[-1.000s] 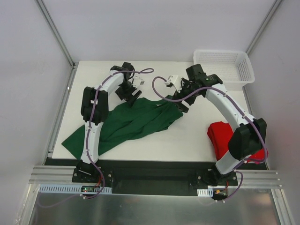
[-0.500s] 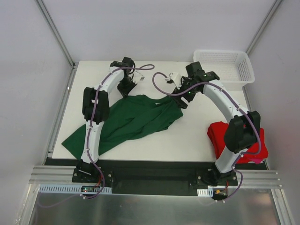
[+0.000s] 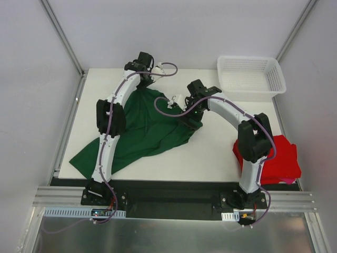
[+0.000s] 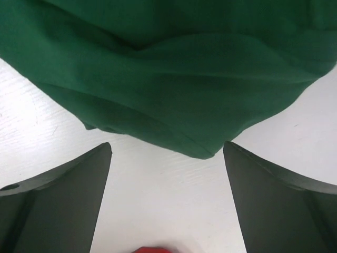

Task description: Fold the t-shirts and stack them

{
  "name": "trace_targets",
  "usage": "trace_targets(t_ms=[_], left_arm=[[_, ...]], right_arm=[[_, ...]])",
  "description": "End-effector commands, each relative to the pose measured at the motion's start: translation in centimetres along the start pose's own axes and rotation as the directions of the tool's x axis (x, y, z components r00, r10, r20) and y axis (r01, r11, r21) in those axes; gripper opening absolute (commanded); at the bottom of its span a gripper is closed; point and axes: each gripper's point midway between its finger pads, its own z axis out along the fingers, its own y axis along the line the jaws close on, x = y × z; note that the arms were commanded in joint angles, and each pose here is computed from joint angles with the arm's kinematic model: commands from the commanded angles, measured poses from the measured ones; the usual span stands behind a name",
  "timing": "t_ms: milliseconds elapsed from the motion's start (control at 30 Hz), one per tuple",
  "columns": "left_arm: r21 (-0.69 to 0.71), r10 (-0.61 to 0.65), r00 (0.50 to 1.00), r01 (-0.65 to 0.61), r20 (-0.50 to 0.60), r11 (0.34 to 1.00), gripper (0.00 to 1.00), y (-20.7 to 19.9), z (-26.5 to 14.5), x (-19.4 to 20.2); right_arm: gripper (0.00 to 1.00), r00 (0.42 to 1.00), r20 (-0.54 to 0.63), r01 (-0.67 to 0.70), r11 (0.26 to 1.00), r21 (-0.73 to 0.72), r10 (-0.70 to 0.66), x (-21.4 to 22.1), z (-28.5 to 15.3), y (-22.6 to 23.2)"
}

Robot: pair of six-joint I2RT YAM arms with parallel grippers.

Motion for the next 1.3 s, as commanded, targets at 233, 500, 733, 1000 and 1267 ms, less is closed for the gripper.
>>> trace_targets(t_ms=[233,500,733,1000,1267], left_arm=[[-0.342,0.307,0.951,-0.277,0.036,0.898,0.00,6.3,2.3,-5.9],[-0.621,0.346,0.936,-0.236,0.061,0.748,0.00,12.2,-4.8,-8.6],[-0.784,0.408,0.913,-0.265,-0.016,0.561,0.99,14.2,-6.7,-11.5],[-0.728,0.197,0.980,-0.110,0.035,0.677,0.99,13.2,-15.3,-6.0],[-0.040,-0.127,0.989,0.125,-0.069,0.991,0.99,-7.1,-12.4,7.7]], right_arm=[[0.90,0.997,0.025,0.071,0.997,0.020,-0.071,-0.9,-0.2,0.7],[0.83,0.995,-0.067,0.071,0.997,-0.007,-0.071,1.0,1.4,1.0],[0.73,0.997,-0.003,0.071,0.997,0.004,-0.071,-1.0,1.5,0.6],[0.66,0.996,0.083,0.028,0.989,0.147,-0.040,-3.4,1.8,-1.9],[0.53,0.998,0.053,0.014,0.991,0.136,-0.022,-3.5,3.9,-2.8]])
